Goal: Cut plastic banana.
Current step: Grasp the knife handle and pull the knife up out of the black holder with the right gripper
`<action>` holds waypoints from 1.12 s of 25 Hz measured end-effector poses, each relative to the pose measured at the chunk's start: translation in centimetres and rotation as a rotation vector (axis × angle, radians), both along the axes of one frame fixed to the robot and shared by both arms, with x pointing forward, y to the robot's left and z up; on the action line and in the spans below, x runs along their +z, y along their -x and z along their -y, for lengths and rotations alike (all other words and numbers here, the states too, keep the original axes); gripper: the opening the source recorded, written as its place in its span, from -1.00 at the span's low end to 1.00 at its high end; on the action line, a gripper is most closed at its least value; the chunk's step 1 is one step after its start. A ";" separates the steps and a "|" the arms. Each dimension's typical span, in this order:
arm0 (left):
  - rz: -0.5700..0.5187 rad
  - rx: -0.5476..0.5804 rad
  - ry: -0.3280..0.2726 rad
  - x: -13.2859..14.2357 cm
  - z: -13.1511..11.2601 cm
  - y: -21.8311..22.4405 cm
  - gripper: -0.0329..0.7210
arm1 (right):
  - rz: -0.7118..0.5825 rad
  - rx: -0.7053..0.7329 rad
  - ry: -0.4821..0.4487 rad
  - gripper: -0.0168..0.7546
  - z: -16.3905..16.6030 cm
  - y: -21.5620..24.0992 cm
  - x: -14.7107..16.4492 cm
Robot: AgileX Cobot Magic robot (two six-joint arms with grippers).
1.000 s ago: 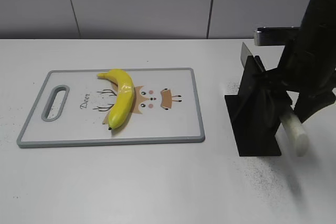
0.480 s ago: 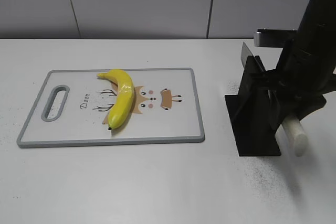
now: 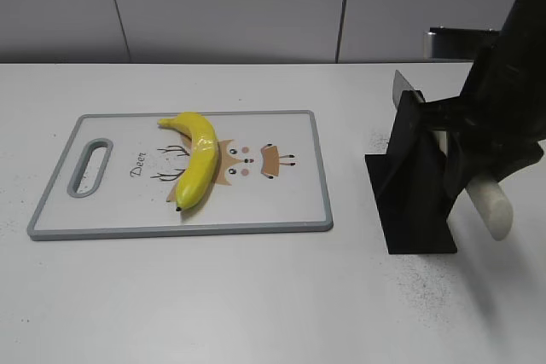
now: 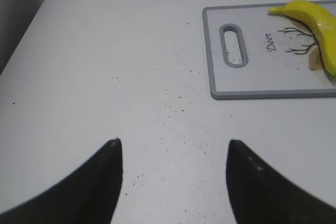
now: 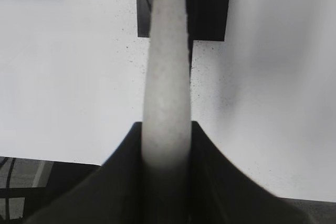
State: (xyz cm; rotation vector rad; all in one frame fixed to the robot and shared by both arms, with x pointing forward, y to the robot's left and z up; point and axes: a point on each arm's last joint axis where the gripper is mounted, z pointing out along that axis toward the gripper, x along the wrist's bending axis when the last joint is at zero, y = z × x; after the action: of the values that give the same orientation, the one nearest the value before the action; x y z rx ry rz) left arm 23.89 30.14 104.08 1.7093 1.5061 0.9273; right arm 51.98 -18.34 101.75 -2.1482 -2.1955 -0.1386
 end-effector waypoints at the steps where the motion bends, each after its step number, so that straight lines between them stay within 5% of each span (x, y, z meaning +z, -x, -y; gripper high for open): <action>1: 0.000 0.000 0.000 0.0 0.0 0.0 0.64 | 0.016 0.000 -0.006 -0.53 0.1 0.2 0.5; 20: 0.000 0.000 0.000 0.0 0.0 0.0 0.64 | 0.331 0.014 -0.079 -0.53 0.8 1.1 10.5; 28: -0.041 -0.023 -0.023 0.9 0.1 -1.5 0.62 | 0.403 0.290 -0.030 -0.53 0.5 0.2 12.1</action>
State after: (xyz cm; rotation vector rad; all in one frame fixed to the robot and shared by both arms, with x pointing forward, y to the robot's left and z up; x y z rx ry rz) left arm 25.36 30.02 105.00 1.7678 1.5041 0.9061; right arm 51.74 -18.84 113.86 -1.8888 -2.6665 -0.6302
